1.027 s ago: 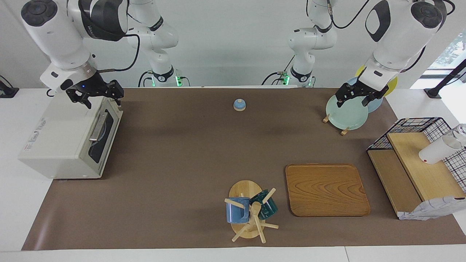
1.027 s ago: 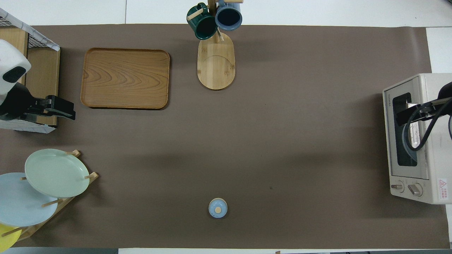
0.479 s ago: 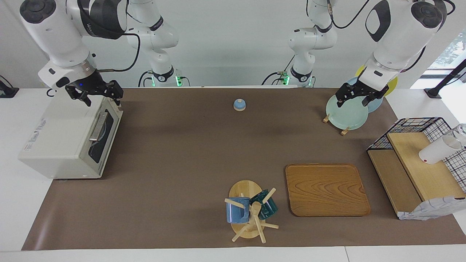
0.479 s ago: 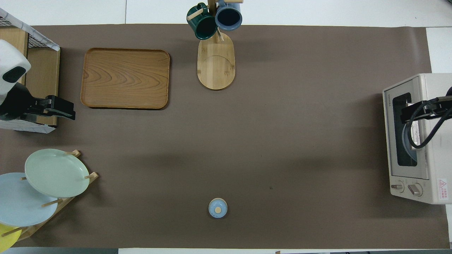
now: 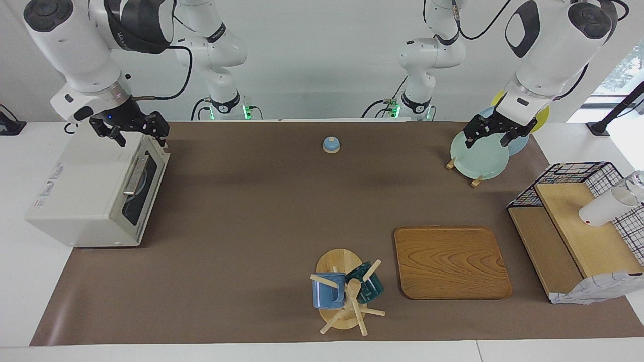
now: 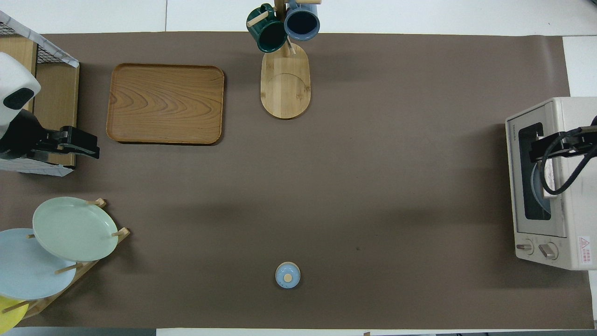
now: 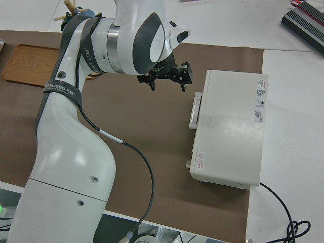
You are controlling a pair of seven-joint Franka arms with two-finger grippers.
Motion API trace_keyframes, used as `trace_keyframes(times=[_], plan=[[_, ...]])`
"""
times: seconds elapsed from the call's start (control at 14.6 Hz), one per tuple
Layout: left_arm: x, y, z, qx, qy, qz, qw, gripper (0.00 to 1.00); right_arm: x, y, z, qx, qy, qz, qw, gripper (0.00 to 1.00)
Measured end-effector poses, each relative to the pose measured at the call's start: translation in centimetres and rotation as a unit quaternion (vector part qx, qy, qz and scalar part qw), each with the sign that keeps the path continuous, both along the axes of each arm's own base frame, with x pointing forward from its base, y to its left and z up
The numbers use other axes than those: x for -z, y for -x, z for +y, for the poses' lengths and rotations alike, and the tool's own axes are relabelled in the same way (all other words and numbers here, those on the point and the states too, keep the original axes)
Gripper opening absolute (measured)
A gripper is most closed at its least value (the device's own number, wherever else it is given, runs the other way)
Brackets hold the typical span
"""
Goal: Put eggplant into oven
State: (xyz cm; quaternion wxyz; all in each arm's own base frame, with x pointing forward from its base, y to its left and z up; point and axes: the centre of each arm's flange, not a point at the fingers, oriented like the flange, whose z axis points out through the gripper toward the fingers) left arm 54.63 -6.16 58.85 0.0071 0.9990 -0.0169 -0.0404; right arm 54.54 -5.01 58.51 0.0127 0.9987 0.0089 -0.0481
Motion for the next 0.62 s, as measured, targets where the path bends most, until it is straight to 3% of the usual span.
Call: trace_keyframes(times=[0.62], plan=[[0.00, 0.00, 0.00, 0.000, 0.000, 0.000, 1.000, 1.00, -0.40, -0.09, -0.19, 0.003, -0.006, -0.007, 1.000, 1.00]])
